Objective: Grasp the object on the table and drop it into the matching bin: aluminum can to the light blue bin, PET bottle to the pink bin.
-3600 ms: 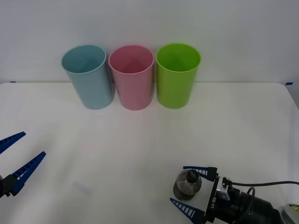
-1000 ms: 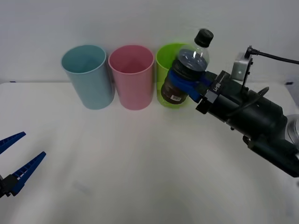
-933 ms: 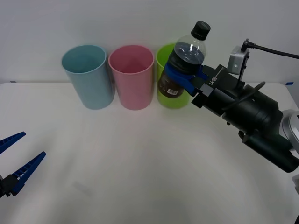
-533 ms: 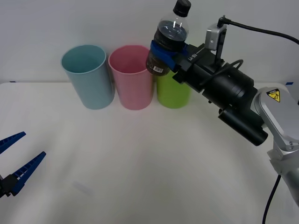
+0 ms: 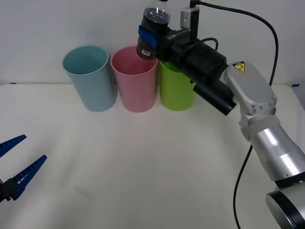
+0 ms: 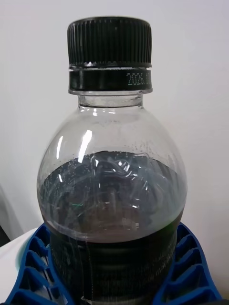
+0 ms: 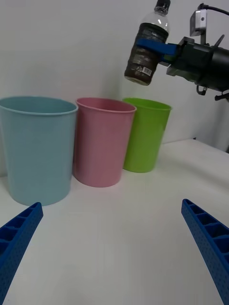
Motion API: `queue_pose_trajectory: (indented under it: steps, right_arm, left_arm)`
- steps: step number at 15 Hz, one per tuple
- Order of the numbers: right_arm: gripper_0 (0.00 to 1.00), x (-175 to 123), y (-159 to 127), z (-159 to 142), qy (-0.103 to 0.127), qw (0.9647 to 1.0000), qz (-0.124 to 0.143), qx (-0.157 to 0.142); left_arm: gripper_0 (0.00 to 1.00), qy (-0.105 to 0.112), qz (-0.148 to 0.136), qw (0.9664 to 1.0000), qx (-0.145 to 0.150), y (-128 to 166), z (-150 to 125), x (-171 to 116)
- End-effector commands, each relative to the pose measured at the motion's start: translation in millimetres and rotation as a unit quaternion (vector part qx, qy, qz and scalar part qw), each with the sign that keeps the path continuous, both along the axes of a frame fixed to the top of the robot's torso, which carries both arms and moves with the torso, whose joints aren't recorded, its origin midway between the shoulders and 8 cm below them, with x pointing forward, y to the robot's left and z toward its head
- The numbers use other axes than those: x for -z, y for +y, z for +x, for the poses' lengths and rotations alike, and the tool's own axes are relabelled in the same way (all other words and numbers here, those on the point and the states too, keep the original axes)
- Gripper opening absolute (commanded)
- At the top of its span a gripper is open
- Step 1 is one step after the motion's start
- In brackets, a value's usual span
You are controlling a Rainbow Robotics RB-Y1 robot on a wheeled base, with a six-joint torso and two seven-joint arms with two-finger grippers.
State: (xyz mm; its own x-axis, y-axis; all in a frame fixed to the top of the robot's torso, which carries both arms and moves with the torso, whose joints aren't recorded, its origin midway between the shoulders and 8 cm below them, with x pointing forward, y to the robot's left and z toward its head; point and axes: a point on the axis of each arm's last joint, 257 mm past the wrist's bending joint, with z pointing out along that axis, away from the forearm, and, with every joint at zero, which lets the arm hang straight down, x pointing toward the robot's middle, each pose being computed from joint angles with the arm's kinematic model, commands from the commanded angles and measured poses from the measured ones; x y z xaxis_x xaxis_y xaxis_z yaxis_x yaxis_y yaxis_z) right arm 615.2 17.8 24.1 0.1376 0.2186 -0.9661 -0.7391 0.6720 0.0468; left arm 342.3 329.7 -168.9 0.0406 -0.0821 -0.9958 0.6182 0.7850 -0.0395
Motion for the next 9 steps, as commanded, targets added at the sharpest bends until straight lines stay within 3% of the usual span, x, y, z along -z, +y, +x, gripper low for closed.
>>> queue_pose_trajectory:
  steps: [1,5,9]
  right_arm:
    - [0.0,4.2,15.7,26.1,0.016,0.9996,-0.006,0.023]
    - [0.0,13.7,41.1,54.7,0.042,0.9976,-0.02,0.051]
    - [0.0,19.5,56.0,59.8,0.046,0.9964,-0.033,0.063]
  left_arm:
    - [1.0,0.0,0.0,1.0,0.0,0.0,0.0,0.0]
    - [1.0,0.0,0.0,1.0,0.0,0.0,0.0,0.0]
    - [1.0,0.0,0.0,1.0,0.0,0.0,0.0,0.0]
